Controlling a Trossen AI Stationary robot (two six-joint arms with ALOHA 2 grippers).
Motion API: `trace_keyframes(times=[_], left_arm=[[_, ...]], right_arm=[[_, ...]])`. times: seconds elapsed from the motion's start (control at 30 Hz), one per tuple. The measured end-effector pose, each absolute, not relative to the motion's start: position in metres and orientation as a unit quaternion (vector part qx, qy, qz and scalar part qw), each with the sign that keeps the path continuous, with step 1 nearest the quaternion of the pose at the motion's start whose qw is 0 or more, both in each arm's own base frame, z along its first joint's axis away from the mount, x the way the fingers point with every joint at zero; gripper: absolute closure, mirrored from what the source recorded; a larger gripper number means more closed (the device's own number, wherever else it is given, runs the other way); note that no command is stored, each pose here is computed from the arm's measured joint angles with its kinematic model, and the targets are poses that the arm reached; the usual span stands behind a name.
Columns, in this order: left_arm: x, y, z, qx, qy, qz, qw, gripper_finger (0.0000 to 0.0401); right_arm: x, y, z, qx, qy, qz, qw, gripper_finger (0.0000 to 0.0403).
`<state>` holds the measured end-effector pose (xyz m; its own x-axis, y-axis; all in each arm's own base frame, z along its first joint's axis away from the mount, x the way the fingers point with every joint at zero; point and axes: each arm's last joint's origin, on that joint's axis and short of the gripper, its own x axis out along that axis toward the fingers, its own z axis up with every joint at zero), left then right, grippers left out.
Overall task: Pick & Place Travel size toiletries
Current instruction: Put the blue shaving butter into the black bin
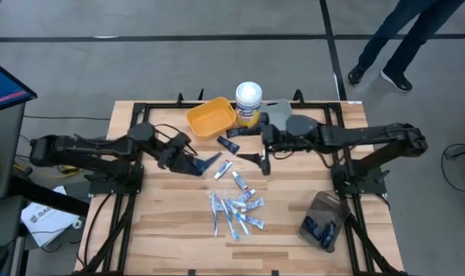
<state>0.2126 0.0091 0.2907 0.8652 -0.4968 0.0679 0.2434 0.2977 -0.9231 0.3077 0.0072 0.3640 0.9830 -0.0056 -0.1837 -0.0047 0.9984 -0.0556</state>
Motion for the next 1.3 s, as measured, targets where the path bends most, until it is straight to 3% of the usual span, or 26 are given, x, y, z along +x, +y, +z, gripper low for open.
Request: trace_keyframes(times=[0.43, 0.6, 0.87, 1.07, 1.3], left_arm=[[0.246, 0.008, 0.304, -0.527, 0.147, -0.288, 0.786, 0.028], [0.246, 0.008, 0.305, -0.526, 0.146, -0.289, 0.787, 0.028], [0.246, 0.008, 0.305, -0.519, 0.141, -0.291, 0.791, 0.0269], [0.246, 0.008, 0.305, -0.52, 0.14, -0.288, 0.792, 0.0264], [0.244, 0.008, 0.308, -0.514, 0.13, -0.292, 0.796, 0.0196]], right_arm=[[0.354, 0.021, 0.381, -0.068, 0.154, 0.115, 0.979, 0.0093], [0.358, 0.025, 0.39, -0.066, 0.145, 0.143, 0.977, 0.0164], [0.357, 0.025, 0.389, -0.074, 0.153, 0.149, 0.974, 0.0376], [0.356, 0.025, 0.387, -0.069, 0.161, 0.146, 0.974, 0.0394], [0.306, 0.025, 0.42, -0.056, 0.171, 0.084, 0.98, 0.04]])
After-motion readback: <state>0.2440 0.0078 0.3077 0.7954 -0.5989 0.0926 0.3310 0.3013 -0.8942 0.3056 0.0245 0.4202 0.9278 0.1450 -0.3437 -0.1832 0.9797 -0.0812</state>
